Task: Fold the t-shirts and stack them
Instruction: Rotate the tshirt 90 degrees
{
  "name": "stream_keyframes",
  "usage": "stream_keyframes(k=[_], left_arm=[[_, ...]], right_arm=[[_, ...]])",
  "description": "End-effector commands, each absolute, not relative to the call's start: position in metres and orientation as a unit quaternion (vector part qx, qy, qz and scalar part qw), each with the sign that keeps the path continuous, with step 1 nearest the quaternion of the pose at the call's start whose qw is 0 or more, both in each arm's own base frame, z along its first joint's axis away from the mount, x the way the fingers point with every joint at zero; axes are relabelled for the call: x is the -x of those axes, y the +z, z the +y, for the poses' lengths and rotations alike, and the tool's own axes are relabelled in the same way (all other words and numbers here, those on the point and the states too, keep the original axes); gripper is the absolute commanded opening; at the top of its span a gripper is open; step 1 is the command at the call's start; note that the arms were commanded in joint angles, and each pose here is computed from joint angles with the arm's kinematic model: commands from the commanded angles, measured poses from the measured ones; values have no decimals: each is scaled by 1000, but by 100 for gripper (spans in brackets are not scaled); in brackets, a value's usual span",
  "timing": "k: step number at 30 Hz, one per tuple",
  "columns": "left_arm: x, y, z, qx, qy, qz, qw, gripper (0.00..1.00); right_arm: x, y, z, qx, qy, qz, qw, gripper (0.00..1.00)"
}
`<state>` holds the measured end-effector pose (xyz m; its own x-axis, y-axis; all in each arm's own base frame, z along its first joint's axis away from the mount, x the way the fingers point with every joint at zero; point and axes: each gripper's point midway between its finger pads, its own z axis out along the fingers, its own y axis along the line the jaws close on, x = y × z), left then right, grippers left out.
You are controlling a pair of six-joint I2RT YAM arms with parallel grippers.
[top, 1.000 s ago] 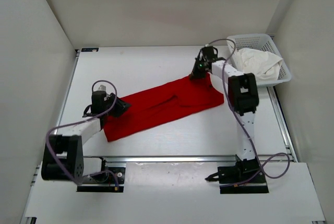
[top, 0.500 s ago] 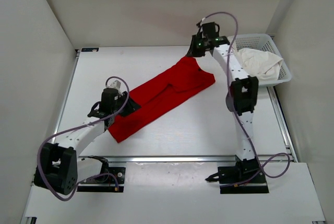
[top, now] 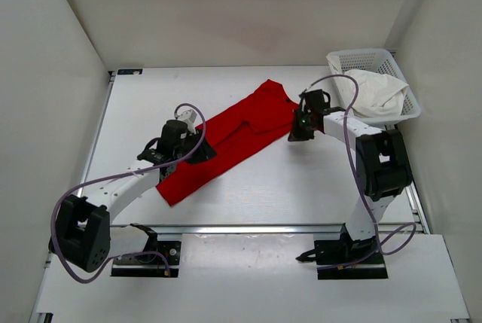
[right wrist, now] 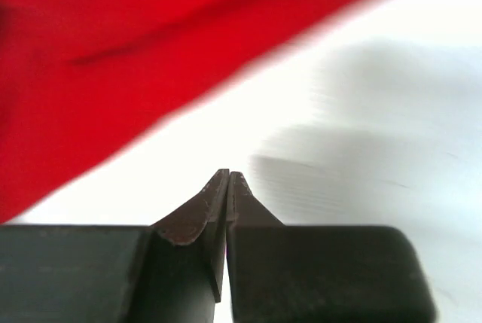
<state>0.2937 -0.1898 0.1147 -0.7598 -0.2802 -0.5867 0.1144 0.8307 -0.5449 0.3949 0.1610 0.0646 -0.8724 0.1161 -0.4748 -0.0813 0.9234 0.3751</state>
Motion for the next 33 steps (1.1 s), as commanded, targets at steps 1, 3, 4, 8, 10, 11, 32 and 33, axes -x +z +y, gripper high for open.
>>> stream_keyframes(k=[1,3,4,8,10,11,32,33], left_arm=[[-289,112,-200,15,-280,898,338,39],[-289,111,-200,22,-288,897,334,40],[-289,112,-200,23,-294,895,334,40],[-291,119,-195,27,-291,892,344,40],[-291,118,-194,28,-290,893,342,40],[-289,118,-195,24,-292,894,339,41],[-318,154,-161,57,-298,880,366,45],[-318,158,-158,57,-293,879,372,45]], right_arm=[[-426,86,136,-43,193,926,321,0],[-430,71,128,-59,190,931,307,0],[-431,58,125,-67,189,936,288,0],[-444,25,130,-65,180,948,252,0],[-467,28,143,-54,186,949,250,0],[-479,29,150,-54,194,948,247,1],[-340,95,291,63,348,892,283,31],[-325,93,314,75,369,885,274,32]])
